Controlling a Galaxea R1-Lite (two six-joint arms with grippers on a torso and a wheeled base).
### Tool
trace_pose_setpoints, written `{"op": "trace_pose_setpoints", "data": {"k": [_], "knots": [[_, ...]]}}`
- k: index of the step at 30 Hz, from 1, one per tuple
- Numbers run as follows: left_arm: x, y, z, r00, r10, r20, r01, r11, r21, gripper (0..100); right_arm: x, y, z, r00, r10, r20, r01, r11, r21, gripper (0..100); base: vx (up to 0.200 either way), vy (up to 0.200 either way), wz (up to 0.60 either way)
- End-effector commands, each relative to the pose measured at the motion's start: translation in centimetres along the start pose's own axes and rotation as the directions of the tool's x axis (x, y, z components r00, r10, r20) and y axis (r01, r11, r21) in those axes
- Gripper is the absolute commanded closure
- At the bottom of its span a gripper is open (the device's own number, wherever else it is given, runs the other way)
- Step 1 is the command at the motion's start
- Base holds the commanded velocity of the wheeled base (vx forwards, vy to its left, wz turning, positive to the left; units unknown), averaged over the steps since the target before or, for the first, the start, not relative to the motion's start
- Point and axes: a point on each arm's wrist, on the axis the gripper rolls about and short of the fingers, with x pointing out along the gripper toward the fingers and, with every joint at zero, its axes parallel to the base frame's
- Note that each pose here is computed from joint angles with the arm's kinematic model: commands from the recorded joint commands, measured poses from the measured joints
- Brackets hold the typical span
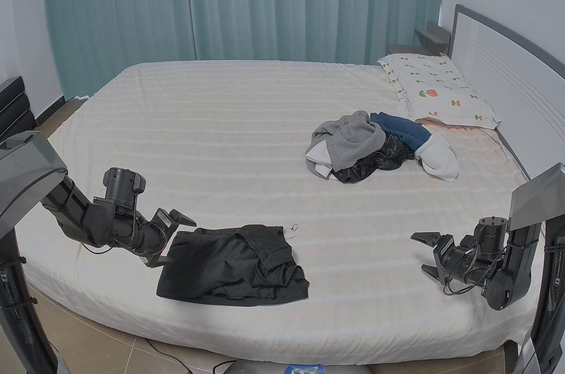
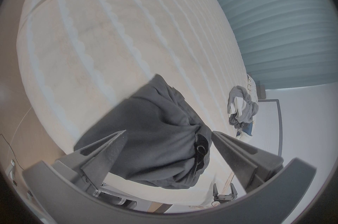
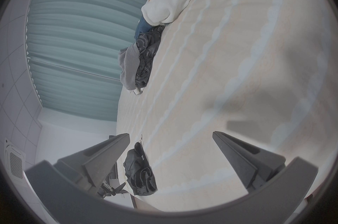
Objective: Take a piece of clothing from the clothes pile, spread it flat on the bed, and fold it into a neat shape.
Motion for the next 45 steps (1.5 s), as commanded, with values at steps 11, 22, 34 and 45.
{"op": "trace_pose_setpoints", "data": {"k": [11, 22, 34, 45], "knots": [[0.4, 0.4, 0.4, 1.000, 0.011, 0.001, -0.011, 1.000, -0.015, 0, 0.0, 0.1, 0.0, 1.000, 0.007, 0.003, -0.007, 1.000, -0.003, 0, 0.000, 0.200, 0.00], [0.5, 0.5, 0.4, 1.000, 0.014, -0.001, -0.014, 1.000, -0.016, 0, 0.0, 0.1, 0.1, 1.000, 0.008, 0.005, -0.008, 1.000, -0.001, 0, 0.000, 0.200, 0.00], [0.7, 0.4, 0.2, 1.000, 0.015, -0.001, -0.015, 1.000, -0.017, 0, 0.1, 0.6, 0.0, 1.000, 0.020, 0.020, -0.020, 1.000, -0.011, 0, 0.000, 0.100, 0.00], [0.9, 0.5, 0.1, 1.000, 0.019, -0.002, -0.019, 1.000, -0.012, 0, -0.5, 6.3, -3.4, 0.992, 0.126, 0.027, -0.122, 0.984, -0.134, 0, 0.000, 0.000, 0.00]]}}
